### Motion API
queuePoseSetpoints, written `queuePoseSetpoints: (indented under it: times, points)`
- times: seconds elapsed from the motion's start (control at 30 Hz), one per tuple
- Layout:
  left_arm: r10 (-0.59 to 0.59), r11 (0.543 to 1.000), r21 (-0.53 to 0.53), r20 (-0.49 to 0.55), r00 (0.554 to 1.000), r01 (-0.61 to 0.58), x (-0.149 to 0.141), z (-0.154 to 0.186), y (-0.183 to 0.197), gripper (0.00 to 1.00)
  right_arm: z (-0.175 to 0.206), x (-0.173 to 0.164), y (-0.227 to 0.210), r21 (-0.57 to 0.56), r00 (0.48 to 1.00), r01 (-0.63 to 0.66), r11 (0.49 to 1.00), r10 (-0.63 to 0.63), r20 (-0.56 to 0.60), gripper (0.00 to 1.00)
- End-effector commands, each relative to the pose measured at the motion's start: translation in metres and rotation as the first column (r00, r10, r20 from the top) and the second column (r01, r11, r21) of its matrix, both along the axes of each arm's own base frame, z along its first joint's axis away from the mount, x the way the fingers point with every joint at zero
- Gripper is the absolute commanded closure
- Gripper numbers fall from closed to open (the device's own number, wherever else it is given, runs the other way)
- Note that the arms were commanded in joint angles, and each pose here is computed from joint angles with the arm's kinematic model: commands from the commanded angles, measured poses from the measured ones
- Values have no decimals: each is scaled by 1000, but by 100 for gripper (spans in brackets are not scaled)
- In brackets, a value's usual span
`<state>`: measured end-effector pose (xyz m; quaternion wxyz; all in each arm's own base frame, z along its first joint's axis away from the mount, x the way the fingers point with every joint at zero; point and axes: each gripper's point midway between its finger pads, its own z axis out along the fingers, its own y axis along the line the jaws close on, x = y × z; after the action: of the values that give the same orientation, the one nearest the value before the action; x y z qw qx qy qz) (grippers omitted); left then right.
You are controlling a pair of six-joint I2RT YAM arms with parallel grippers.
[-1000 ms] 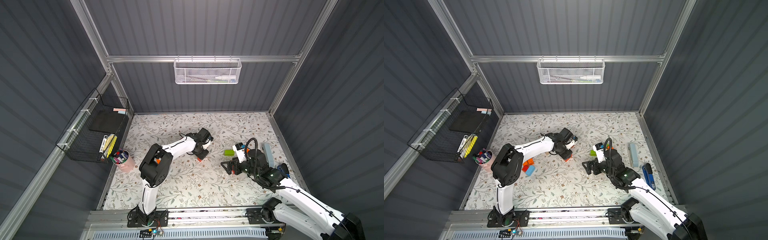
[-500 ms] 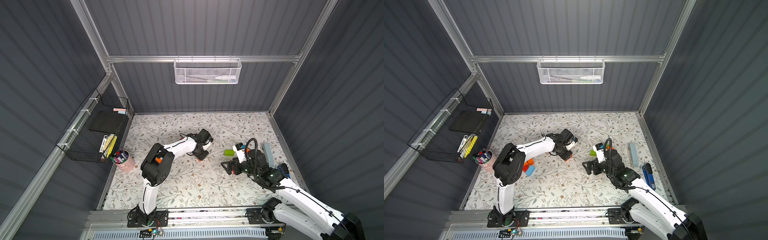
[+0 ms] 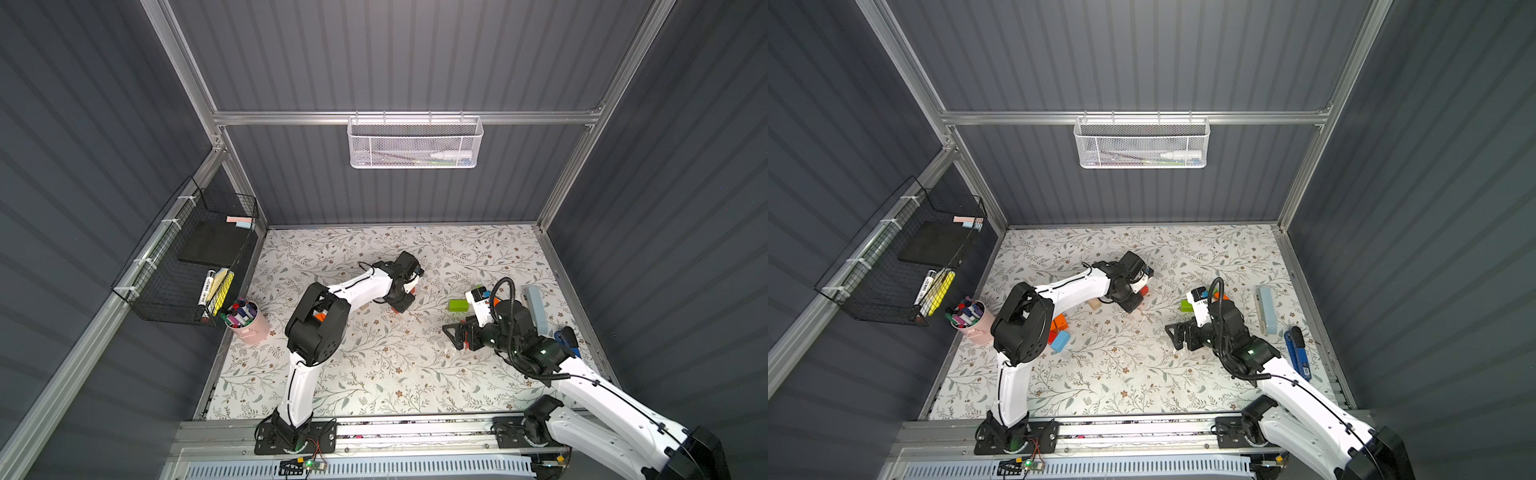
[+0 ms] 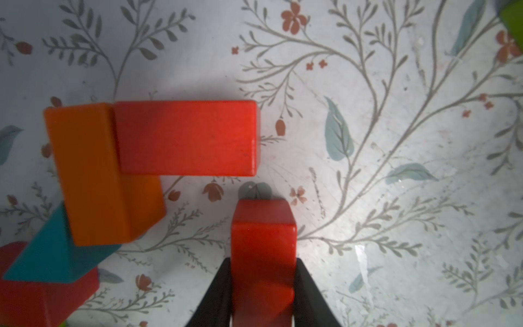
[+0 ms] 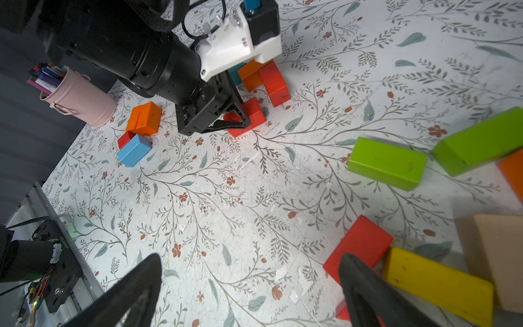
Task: Assemble a heart with building blocks
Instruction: Assemble the building block at the center of the board.
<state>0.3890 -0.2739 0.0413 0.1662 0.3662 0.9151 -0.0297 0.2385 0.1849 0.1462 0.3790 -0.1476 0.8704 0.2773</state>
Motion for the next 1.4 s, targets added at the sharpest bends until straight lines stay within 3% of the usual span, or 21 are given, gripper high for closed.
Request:
queuePoseSetpoints:
  times: [0.0, 0.9, 1.37]
  points:
    - [-9, 1000, 18, 6, 1000, 9, 9, -1, 3, 70, -1, 0, -2, 9, 1000, 13, 1000, -13, 1, 1]
    - [-21, 1000, -5, -2, 1000, 21, 21, -5, -3, 69, -4, 1, -2, 2, 1000, 18, 1000, -18, -5, 1]
    - [-18, 1000, 2, -15, 1000, 18, 19, -9, -1, 60, -5, 0, -2, 0, 1000, 16, 1000, -16, -7, 1]
